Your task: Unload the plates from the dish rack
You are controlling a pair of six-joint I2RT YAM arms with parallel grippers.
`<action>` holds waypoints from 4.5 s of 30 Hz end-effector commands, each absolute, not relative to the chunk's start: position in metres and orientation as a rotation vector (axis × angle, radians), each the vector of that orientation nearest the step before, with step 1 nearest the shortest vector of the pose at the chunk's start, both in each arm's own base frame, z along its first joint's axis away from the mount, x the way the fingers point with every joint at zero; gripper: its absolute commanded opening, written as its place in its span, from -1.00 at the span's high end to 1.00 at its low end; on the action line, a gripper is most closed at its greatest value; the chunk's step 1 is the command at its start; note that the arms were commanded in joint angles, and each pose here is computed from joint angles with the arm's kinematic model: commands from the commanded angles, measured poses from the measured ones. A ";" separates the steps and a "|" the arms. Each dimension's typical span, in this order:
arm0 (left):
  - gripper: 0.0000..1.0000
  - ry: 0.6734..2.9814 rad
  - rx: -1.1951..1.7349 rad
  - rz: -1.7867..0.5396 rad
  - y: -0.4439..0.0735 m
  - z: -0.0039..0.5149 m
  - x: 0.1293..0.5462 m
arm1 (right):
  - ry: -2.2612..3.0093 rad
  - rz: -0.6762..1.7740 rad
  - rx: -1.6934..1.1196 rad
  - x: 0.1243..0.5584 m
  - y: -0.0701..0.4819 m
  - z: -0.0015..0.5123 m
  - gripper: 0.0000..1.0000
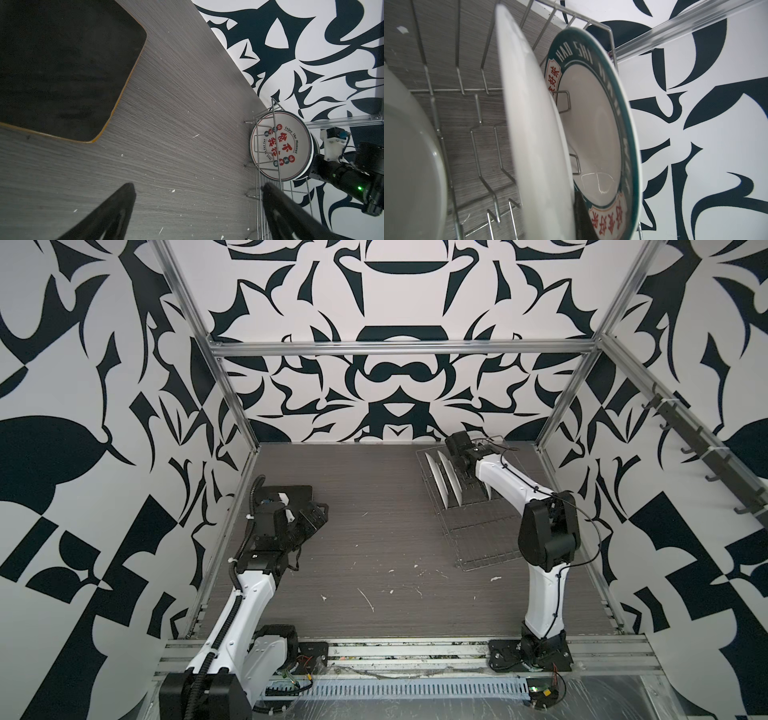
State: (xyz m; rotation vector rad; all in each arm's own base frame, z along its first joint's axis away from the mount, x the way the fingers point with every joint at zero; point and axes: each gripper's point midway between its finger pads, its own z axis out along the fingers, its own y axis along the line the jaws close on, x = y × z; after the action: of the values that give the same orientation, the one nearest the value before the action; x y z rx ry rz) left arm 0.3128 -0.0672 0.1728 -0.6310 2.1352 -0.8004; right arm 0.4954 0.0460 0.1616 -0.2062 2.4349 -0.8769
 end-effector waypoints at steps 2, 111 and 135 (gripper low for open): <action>-0.99 2.110 -0.612 -0.809 -0.068 0.183 0.314 | 2.292 -0.908 -0.126 0.494 0.039 0.235 1.00; 0.25 1.986 -0.405 -1.474 -0.160 0.216 0.327 | 2.083 1.480 -0.005 0.316 0.351 0.304 1.00; 1.00 1.961 -0.434 -1.456 -0.155 0.220 0.328 | 2.078 1.524 -0.047 0.307 0.355 0.306 0.24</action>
State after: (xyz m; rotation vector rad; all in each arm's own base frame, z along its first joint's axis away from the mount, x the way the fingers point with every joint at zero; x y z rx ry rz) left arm 0.3287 -0.1599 0.2277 -0.4027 1.9598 -1.4897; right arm 0.3162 0.3489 0.2499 0.0947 2.2704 1.4359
